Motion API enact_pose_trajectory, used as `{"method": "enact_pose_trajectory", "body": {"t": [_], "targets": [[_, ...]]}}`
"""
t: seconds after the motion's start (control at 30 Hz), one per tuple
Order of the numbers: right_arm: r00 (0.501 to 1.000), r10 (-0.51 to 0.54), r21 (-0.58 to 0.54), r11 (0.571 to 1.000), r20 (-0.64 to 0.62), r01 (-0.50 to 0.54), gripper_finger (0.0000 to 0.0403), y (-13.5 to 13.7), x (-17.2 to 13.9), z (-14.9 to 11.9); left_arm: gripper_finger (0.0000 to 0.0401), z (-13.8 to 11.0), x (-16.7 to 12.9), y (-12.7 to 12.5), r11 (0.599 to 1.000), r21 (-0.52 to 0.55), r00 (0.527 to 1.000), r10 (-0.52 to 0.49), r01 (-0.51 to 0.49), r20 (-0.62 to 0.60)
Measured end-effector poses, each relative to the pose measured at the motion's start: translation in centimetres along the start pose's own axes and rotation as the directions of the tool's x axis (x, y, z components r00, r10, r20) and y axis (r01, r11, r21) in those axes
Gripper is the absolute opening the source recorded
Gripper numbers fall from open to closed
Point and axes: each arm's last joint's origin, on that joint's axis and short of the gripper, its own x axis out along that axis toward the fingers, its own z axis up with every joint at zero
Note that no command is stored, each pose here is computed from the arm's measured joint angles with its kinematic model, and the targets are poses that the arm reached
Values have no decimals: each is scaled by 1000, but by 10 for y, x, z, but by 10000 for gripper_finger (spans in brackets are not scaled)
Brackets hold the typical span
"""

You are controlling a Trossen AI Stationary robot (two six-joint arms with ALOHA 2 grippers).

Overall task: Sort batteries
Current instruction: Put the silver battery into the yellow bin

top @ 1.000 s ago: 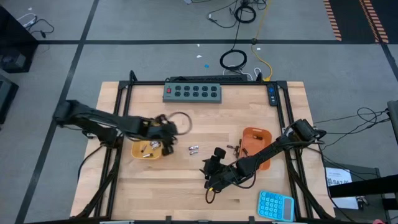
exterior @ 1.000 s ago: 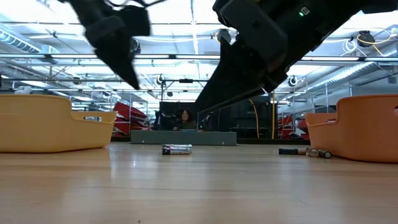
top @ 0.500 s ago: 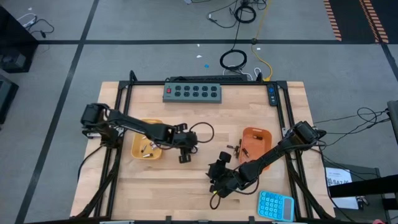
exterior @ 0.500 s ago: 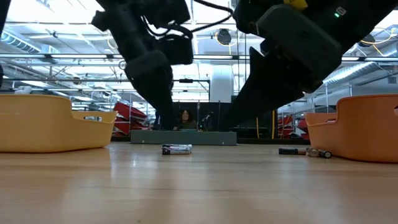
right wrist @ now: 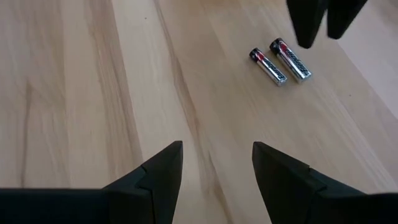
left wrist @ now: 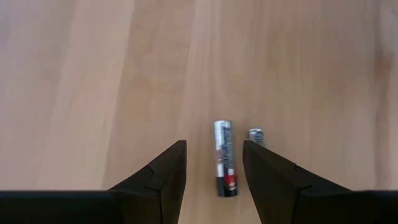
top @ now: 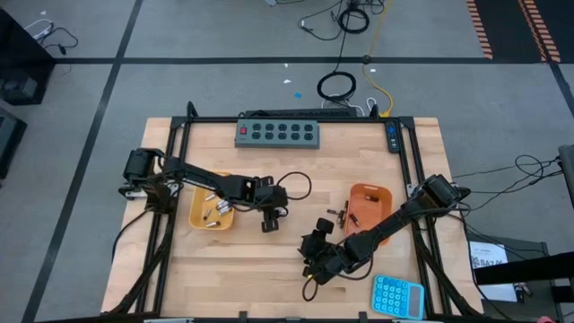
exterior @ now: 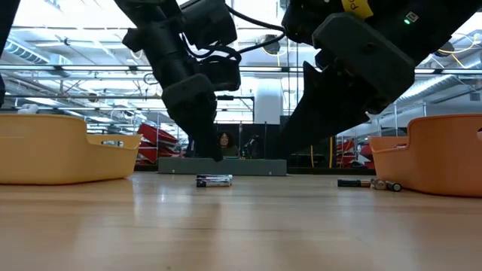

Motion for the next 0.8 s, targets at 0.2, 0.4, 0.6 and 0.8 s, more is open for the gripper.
{"method": "enact_pose_trajectory", "body": {"t": [0.2, 0.4, 0.6, 0.8], "targets": [[1000, -3, -2, 1000, -2, 3, 185, -1, 0, 0, 166, -4, 11, -1, 1000, -1, 999, -25, 25, -33], [1000, -4, -2, 1000, -3, 4, 185, -1, 0, 0, 166, -10, 27, 0, 1000, 15, 997, -11, 12, -83], [1000, -3, -2, 1000, -2, 3, 185, -1, 0, 0, 87, -15, 41, 14, 998, 63, 991, 3, 6, -134], [1000, -19, -1, 1000, 10, 19, 185, -1, 0, 1, 44, -15, 42, 22, 997, 71, 990, 13, -3, -138]]}}
